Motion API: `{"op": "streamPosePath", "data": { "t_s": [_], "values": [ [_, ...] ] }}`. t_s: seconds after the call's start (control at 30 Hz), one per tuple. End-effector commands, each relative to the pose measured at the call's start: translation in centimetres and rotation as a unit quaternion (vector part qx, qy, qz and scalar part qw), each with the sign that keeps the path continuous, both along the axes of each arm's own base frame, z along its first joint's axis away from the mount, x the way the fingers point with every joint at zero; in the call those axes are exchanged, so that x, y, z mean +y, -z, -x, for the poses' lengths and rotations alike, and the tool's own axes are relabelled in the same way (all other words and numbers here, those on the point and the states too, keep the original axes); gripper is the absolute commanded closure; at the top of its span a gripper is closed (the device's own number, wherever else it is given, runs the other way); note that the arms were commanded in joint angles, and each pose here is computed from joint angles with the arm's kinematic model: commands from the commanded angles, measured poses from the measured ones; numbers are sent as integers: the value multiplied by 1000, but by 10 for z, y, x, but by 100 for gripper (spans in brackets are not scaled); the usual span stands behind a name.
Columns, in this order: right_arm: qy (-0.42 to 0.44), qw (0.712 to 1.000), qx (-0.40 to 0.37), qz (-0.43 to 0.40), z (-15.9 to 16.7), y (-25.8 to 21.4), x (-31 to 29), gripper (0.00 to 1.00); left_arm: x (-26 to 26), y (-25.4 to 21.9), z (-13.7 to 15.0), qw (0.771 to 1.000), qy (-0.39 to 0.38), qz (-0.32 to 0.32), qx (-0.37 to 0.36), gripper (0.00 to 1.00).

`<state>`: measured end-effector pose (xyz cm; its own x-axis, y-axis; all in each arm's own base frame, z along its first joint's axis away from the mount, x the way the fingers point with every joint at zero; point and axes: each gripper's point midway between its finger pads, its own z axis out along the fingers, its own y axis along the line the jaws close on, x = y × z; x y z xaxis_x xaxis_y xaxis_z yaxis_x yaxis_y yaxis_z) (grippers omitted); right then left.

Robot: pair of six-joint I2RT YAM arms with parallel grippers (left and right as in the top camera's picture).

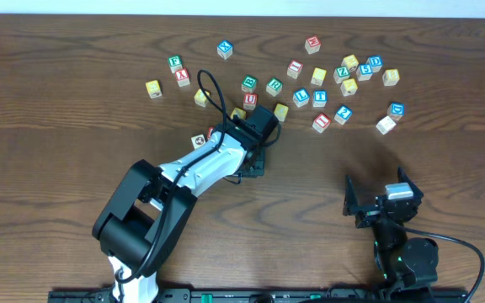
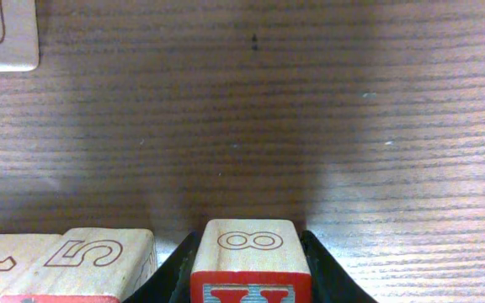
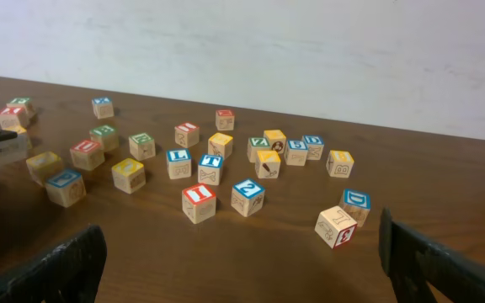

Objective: Spell out NEURIPS
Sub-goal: 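Lower and adjust the U block beside the E block, still gripped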

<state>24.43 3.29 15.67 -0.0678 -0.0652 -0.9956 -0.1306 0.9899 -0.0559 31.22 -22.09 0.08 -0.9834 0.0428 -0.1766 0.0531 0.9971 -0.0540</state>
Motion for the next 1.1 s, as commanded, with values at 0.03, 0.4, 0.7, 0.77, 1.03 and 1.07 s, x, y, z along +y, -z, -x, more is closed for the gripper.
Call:
{"op": "streamPosePath", "data": {
  "t_s": [0.03, 0.4, 0.7, 0.77, 1.03, 1.07],
  "values": [
    [9, 1000, 1, -6, 0, 0, -3, 1, 4, 0, 3, 1000, -3, -6, -2, 92],
    [9, 1000, 1, -6, 0, 0, -3, 1, 4, 0, 3, 1000, -3, -6, -2, 88],
    [9, 1000, 1, -6, 0, 0, -3, 1, 4, -1, 2, 1000, -3, -4, -3, 83],
    [9, 1000, 1, -6, 0, 0, -3, 1, 4, -1, 2, 1000, -3, -4, -3, 76],
    [9, 1000, 1, -6, 0, 0, -3, 1, 3, -1, 1, 1000, -3, -4, -4, 72],
    [9, 1000, 1, -6, 0, 0, -3, 1, 3, -1, 1, 1000, -3, -4, -4, 68]
  ]
}}
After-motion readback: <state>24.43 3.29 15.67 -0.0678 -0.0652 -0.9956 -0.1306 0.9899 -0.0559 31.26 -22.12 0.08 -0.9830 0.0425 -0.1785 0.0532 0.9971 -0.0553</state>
